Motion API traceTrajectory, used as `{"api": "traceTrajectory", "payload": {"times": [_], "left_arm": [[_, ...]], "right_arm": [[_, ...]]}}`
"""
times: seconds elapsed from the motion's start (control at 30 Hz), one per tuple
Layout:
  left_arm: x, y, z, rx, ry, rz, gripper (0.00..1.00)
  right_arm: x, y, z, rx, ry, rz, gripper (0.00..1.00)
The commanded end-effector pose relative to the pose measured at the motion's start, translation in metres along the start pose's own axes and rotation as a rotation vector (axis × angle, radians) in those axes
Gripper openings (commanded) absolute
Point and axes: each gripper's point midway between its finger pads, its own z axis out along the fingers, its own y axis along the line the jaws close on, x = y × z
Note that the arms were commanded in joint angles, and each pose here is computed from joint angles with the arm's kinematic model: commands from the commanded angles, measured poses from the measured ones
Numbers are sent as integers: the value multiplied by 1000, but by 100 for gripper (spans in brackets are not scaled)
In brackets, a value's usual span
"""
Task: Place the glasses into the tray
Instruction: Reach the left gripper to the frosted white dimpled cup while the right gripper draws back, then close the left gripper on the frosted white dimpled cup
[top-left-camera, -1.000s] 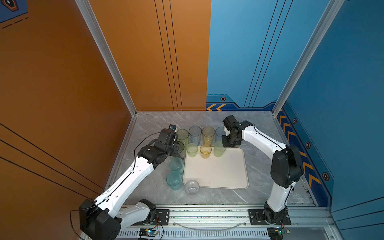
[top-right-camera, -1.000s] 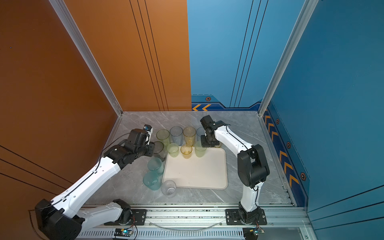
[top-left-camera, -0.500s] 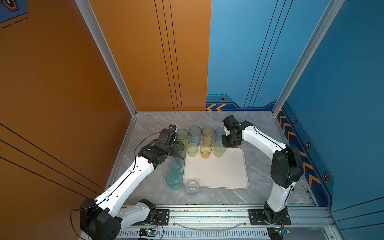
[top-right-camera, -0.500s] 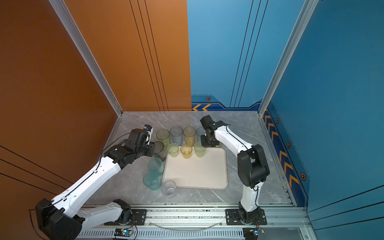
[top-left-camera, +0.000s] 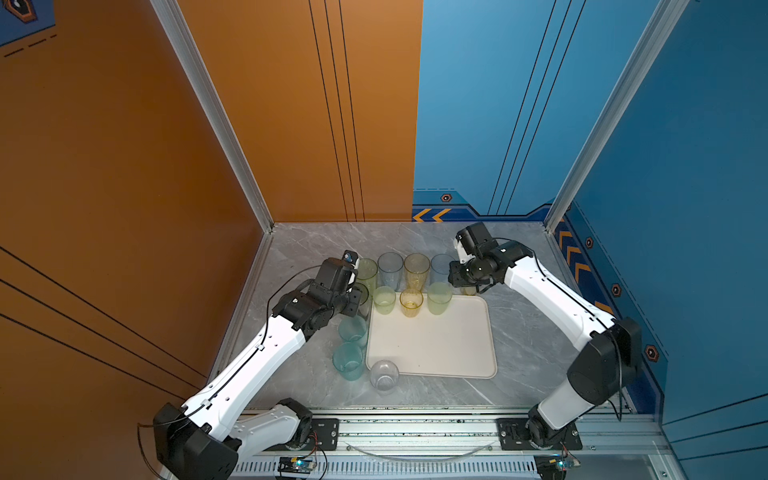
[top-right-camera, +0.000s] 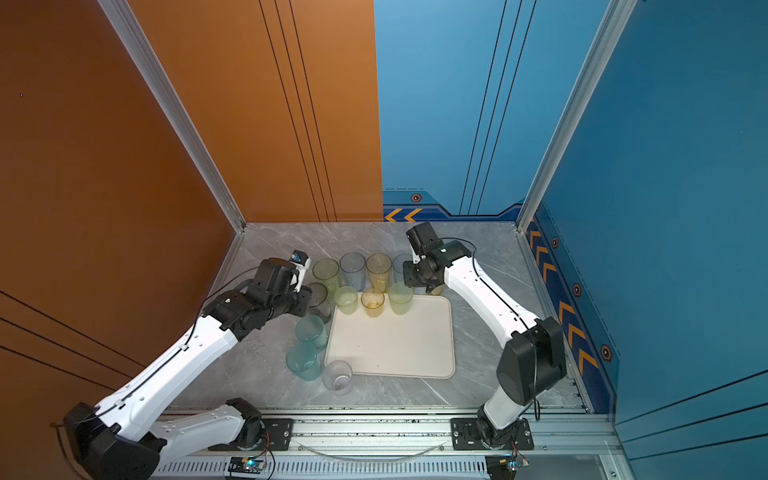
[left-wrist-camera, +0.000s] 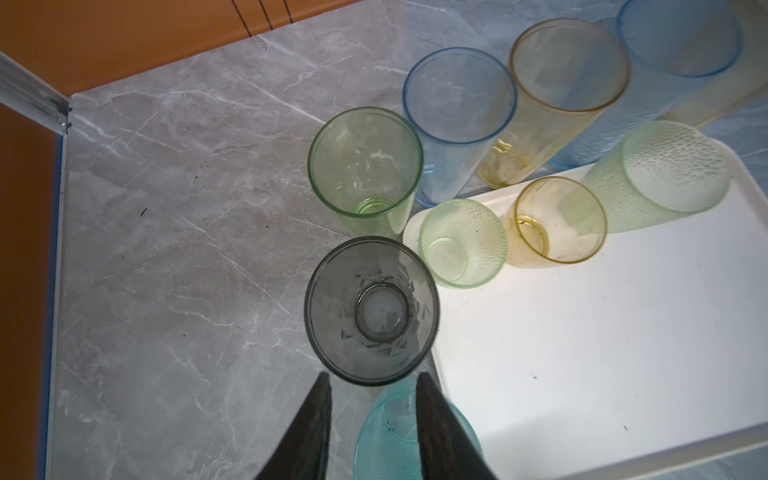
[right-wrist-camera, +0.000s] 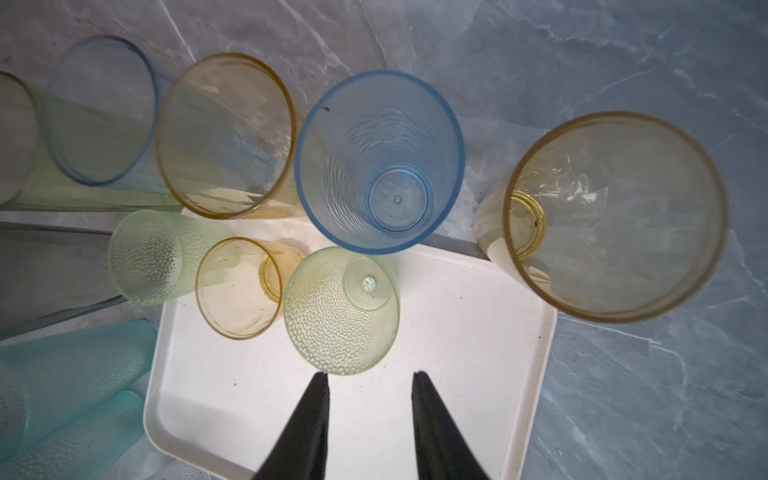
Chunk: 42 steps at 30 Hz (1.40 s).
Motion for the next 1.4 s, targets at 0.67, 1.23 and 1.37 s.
{"api": "traceTrajectory", "payload": {"times": [0.67, 1.23, 1.37], "left_arm": [[107, -124, -47, 414, 318, 284, 32], [144, -134, -19, 343, 513, 272, 30], [146, -134, -17, 330, 531, 251, 29]], "right_arm": [[80, -34, -14, -30, -25, 70, 34], [113, -44, -20, -44, -42, 73, 34], [113, -43, -23, -51, -52, 63, 34]]}}
